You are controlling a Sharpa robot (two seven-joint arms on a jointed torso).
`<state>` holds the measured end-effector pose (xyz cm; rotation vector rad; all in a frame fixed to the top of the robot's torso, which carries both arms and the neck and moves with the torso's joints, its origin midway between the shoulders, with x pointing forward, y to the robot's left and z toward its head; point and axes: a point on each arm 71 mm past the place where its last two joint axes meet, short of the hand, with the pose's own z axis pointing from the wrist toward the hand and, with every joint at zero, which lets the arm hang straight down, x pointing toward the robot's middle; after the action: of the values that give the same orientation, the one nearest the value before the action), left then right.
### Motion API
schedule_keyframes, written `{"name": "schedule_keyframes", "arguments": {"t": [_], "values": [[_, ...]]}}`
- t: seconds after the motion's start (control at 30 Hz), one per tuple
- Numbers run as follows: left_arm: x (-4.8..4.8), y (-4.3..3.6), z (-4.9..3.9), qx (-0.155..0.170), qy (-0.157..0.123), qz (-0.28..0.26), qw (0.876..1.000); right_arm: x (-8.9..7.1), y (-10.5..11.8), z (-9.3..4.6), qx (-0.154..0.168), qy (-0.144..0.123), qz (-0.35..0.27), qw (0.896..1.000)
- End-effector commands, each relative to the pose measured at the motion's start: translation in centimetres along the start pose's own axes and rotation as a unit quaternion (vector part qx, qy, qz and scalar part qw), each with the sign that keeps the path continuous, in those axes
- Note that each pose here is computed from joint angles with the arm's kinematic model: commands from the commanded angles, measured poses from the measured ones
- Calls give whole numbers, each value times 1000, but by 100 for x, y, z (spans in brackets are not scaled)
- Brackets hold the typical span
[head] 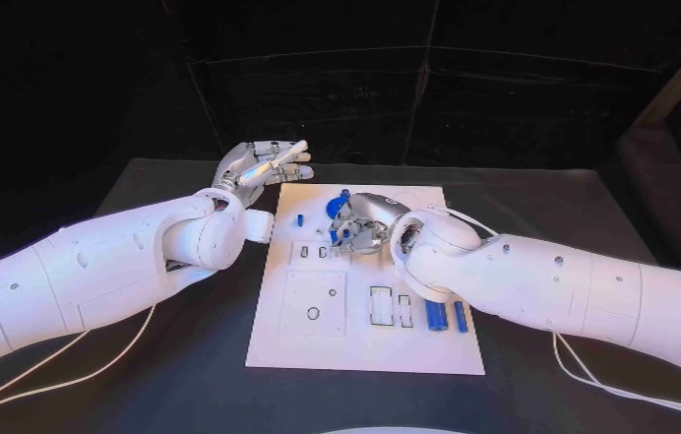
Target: Assemble the parts on the task board
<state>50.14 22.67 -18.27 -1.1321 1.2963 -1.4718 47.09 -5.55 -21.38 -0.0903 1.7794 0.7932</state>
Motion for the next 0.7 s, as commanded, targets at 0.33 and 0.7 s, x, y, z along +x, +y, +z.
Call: {"name": "schedule_keyframes", "arguments": {"t": [0.33,0.7], "values": [[42,-14,22,7,9,-5,1000,124,82,66,5,17,-35,999],[40,-14,22,7,8,-5,1000,163,52,69,13,31,-49,998]]}}
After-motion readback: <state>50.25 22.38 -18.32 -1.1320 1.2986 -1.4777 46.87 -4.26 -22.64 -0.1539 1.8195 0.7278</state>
